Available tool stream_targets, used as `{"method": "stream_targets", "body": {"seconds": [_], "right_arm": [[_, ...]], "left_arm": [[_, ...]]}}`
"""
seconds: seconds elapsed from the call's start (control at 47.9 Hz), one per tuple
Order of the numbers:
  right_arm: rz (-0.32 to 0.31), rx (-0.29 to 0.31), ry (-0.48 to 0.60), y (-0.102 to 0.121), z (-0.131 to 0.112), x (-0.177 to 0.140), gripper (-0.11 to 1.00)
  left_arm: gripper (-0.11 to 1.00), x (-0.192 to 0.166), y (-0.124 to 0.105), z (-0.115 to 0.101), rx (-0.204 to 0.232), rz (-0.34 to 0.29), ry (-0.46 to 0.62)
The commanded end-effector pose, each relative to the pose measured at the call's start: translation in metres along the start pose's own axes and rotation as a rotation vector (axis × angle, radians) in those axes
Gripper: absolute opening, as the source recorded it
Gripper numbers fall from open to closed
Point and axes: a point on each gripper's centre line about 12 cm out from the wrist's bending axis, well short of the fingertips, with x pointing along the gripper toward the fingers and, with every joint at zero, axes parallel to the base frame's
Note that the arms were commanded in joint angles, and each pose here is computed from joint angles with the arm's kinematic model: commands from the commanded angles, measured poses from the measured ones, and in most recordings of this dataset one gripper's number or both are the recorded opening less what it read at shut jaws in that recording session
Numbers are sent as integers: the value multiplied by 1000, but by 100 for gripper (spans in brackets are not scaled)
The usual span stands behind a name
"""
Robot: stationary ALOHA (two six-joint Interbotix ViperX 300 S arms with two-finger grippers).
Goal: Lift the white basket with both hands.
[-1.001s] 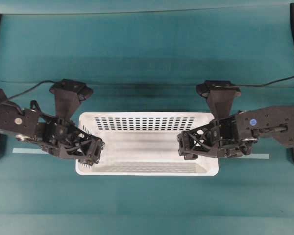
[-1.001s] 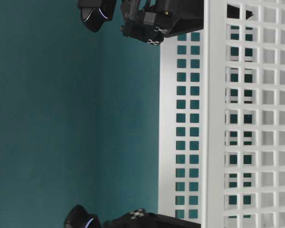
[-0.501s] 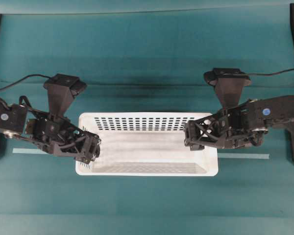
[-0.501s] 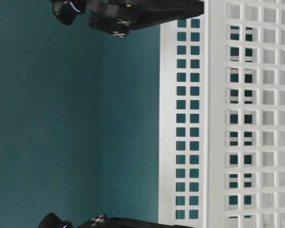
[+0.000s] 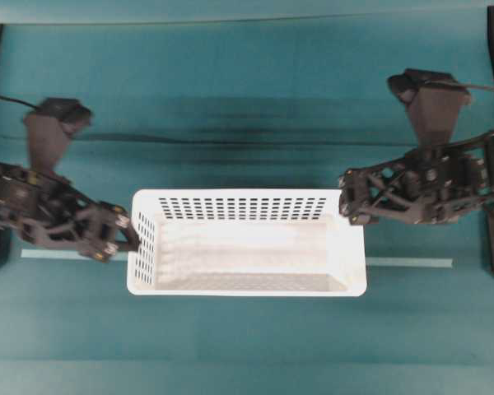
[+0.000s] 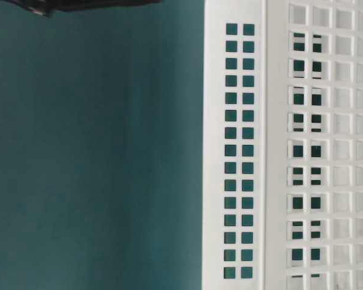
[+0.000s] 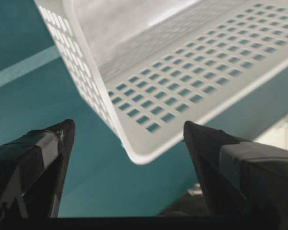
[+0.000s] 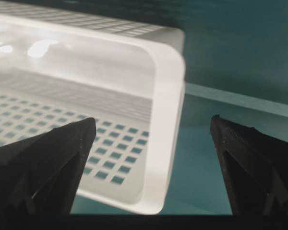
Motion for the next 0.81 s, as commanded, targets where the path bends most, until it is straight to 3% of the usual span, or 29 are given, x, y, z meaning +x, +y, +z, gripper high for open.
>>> {"method": "stream_targets", "body": {"seconds": [0.0, 0.083, 0.271, 0.417, 0.584, 0.793], "right_arm": [[106, -61, -25, 8, 1, -15, 99], [196, -129, -45, 12, 2, -21, 99], [406, -302, -107, 20, 1, -31, 99], [539, -401, -164, 24, 0, -43, 98], [664, -520, -248, 23, 0, -59, 98], [698, -704, -342, 11, -1, -71, 98]], "left_arm": [[92, -18, -3, 2, 3, -61, -17], [91, -30, 0, 1, 10, -98, -27], [91, -56, 3, 1, 119, -213, -69], [91, -74, -3, 2, 284, -333, -137], [91, -85, -9, 4, 473, -416, -217], [91, -95, -18, 5, 677, -487, -318]]}}
